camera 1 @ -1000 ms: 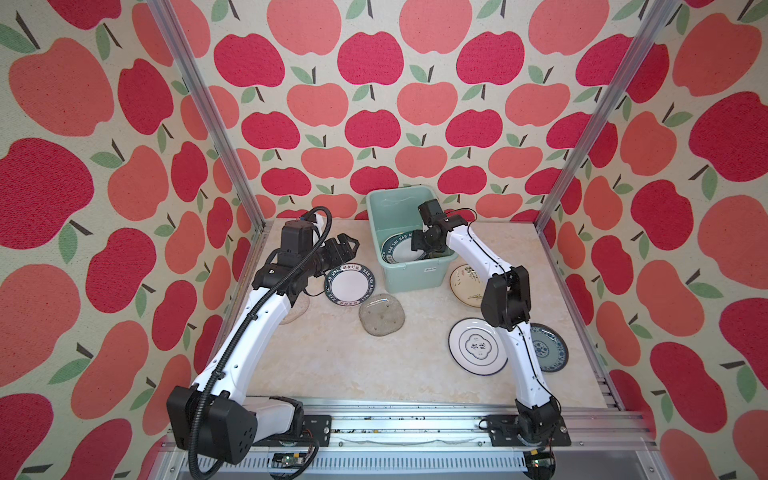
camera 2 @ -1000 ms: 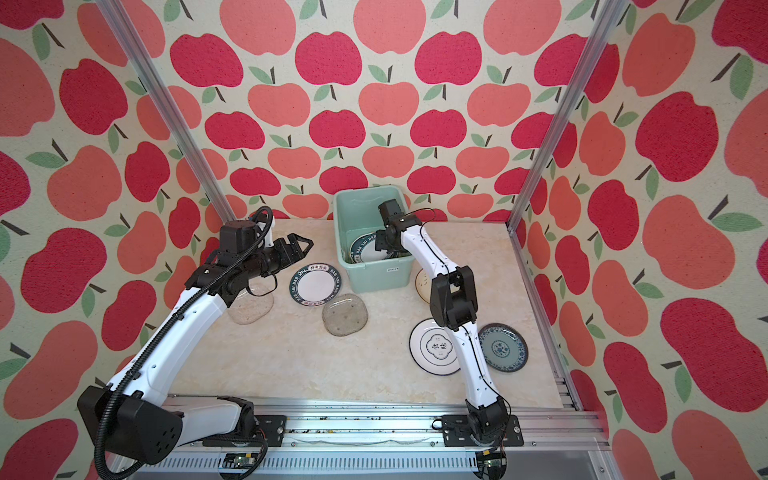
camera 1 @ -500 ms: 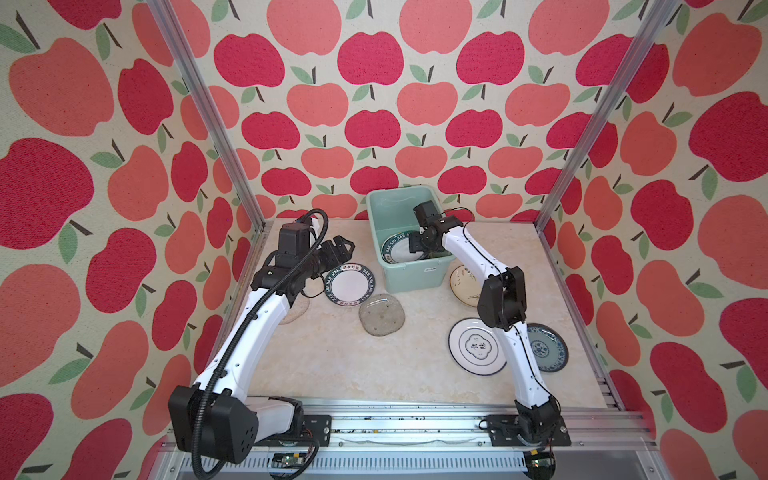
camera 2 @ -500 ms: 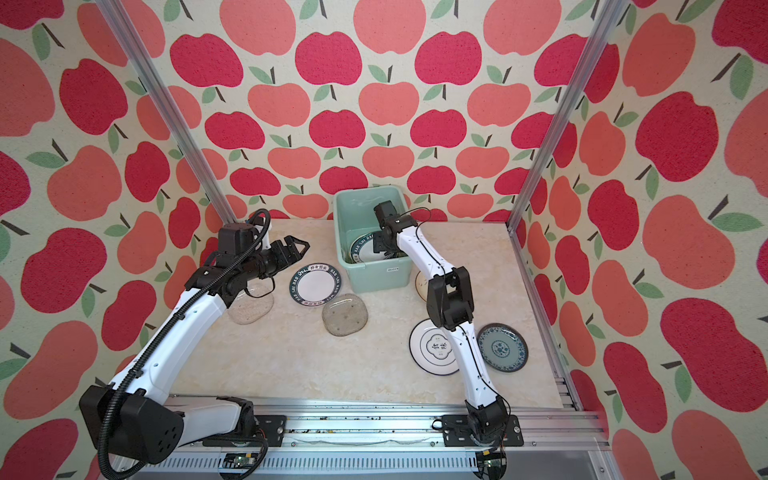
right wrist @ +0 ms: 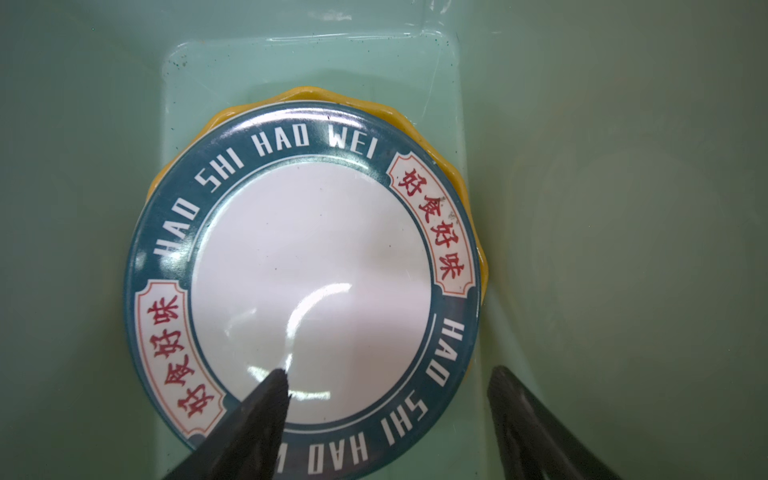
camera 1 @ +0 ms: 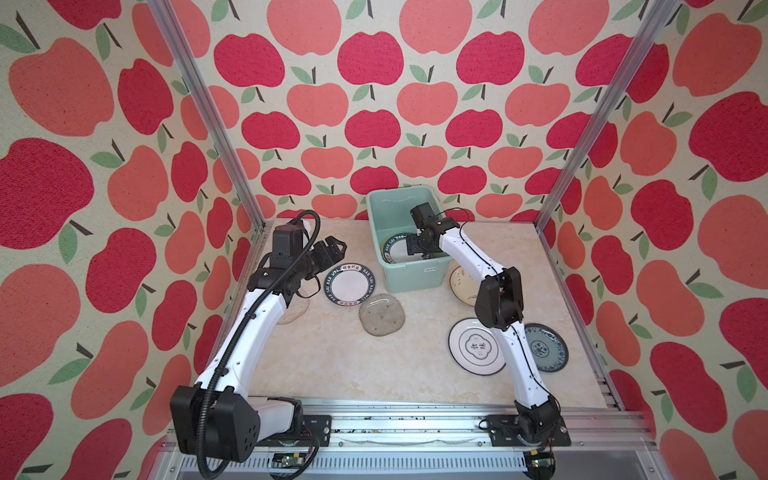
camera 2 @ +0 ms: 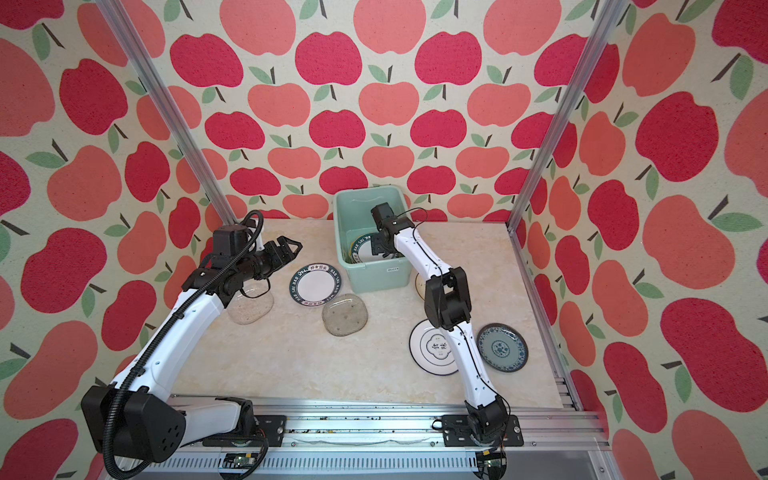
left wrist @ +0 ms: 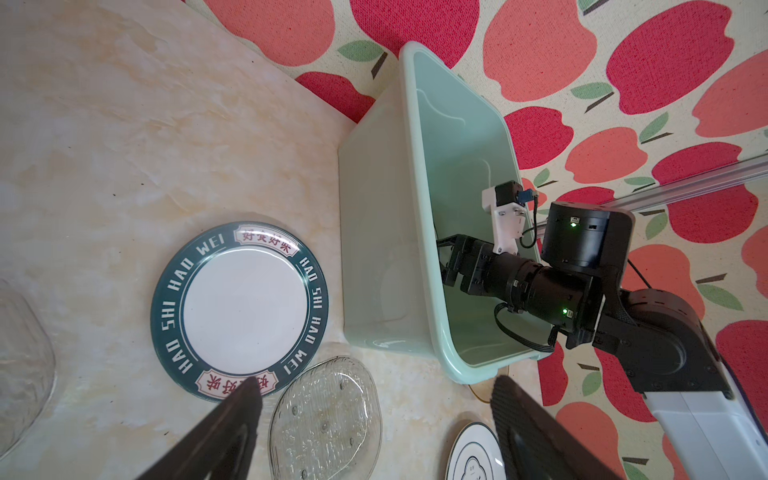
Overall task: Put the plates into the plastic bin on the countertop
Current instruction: 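Open the right gripper and release the plate in the bin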
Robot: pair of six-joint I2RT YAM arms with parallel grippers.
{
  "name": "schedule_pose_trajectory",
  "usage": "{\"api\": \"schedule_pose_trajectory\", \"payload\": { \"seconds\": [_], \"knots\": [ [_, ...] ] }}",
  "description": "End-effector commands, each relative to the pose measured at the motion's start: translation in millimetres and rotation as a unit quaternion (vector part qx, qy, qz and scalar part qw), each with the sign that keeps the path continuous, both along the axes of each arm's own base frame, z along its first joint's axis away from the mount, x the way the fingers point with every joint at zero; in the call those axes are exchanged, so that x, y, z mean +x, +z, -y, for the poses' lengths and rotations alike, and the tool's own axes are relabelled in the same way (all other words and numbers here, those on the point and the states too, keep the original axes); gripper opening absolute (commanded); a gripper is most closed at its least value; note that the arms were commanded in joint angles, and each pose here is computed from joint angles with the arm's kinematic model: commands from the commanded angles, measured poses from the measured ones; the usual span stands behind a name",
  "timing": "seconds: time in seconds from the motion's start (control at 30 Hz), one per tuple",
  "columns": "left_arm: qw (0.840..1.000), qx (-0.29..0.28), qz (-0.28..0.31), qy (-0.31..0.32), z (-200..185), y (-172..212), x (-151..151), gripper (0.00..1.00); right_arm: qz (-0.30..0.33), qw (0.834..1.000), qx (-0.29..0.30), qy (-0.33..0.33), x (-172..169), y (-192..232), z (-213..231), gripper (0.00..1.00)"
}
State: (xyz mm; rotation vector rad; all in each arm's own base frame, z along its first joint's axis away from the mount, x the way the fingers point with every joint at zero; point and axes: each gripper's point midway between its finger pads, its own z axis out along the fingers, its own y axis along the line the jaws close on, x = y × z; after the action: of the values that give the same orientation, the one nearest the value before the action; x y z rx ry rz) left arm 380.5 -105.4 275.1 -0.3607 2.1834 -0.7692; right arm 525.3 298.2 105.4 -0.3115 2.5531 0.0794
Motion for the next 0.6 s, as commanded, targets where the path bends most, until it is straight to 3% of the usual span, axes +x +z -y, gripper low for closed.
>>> {"api": "schedule_pose_trajectory", "payload": {
  "seconds": [0.0,0.17,0.3,0.4,0.57],
  "knots": [
    [1.0,-0.005,0.012,0.0,-2,6,-2,0.89,0.028,1.0,-0.007,0.007,6,18,-3,0.8],
    [1.0,-0.001,-0.009,0.013,-9,-2,-14,0.89,0.086,0.995,0.034,0.028,9,78,-16,0.79],
    [0.995,-0.001,-0.094,0.041,-20,-26,-36,0.87,0.145,0.984,0.079,0.066,0,145,-30,0.79],
    [0.986,-0.006,-0.158,0.045,-23,-41,-56,0.87,0.171,0.973,0.114,0.1,-17,188,-39,0.78],
    [0.978,-0.014,-0.208,0.023,-18,-54,-79,0.88,0.177,0.955,0.177,0.161,-64,233,-46,0.78]
  ]
}}
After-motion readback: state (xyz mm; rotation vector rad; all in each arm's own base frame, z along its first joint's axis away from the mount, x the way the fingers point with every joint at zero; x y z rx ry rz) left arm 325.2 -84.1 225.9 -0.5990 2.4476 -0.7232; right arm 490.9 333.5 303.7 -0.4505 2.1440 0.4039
